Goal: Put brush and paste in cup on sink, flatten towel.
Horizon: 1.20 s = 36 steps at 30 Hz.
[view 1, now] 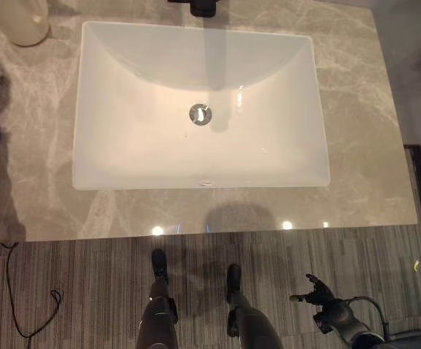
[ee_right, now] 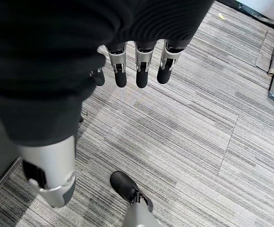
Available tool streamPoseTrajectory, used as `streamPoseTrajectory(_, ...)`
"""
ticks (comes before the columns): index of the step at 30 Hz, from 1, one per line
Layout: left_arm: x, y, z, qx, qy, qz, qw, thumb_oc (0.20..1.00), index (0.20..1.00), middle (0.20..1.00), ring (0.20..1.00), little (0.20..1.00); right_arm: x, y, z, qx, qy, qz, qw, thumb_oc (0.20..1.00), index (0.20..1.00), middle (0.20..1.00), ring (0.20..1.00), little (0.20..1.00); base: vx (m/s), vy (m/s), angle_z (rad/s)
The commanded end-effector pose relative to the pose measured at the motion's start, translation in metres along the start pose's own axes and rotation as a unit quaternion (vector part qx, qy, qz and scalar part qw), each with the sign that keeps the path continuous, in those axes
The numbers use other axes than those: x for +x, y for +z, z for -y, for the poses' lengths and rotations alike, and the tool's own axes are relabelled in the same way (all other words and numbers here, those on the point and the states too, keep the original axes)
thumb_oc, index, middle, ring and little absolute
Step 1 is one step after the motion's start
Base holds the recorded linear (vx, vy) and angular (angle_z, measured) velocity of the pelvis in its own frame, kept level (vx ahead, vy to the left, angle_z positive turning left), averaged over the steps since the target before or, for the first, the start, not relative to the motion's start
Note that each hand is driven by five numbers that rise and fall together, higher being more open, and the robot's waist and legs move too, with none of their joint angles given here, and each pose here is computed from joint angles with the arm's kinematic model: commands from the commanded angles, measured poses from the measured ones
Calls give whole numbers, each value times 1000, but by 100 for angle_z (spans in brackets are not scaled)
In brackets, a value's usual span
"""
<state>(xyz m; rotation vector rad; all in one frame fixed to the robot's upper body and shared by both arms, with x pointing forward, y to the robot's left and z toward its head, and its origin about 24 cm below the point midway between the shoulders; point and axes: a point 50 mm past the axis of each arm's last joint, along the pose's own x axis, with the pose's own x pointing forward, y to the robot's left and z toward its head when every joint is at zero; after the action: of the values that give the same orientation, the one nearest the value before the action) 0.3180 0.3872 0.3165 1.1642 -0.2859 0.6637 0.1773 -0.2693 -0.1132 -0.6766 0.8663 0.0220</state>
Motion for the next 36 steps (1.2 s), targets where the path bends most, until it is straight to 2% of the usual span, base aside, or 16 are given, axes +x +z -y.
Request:
streamPoseTrajectory(1, 2, -15, -4, 4, 22, -53, 998, 200, 200, 200, 200, 200, -2, -12, 3, 12, -8, -20, 1000, 1000, 1000, 1000, 1000, 1000, 0, 0, 0)
streamPoseTrajectory(6, 14, 1, -6, -1, 31, -53, 998, 200, 200, 200, 200, 200, -3, -11, 3, 27, -12, -17, 999, 1000, 1000, 1000, 1000, 1000, 1, 24, -4)
streamPoseTrajectory(15, 25, 38, 8, -8, 20, 1, 1000, 200, 200, 200, 200, 200, -7, -21, -5, 23, 1, -26, 999, 1000, 1000, 1000, 1000, 1000, 2, -3, -4)
streamPoseTrajectory(23, 24, 43, 17, -28, 16, 5, 999, 200, 200, 200, 200, 200, -6, -16, 0, 34, -6, -15, 999, 1000, 1000, 1000, 1000, 1000, -1, -22, -9)
streamPoseTrajectory(30, 20, 33, 19, 15, 16, -4, 1000, 200, 200, 200, 200, 200, -9, -24, -7, 20, 9, -27, 999, 1000, 1000, 1000, 1000, 1000, 2, -28, -6)
streamPoseTrajectory(36, 16, 36, 24, 1, 7, 18, 1000, 200, 200, 200, 200, 200, -9, -23, -6, 22, 11, -23, 999, 1000, 1000, 1000, 1000, 1000, 2, -14, 0)
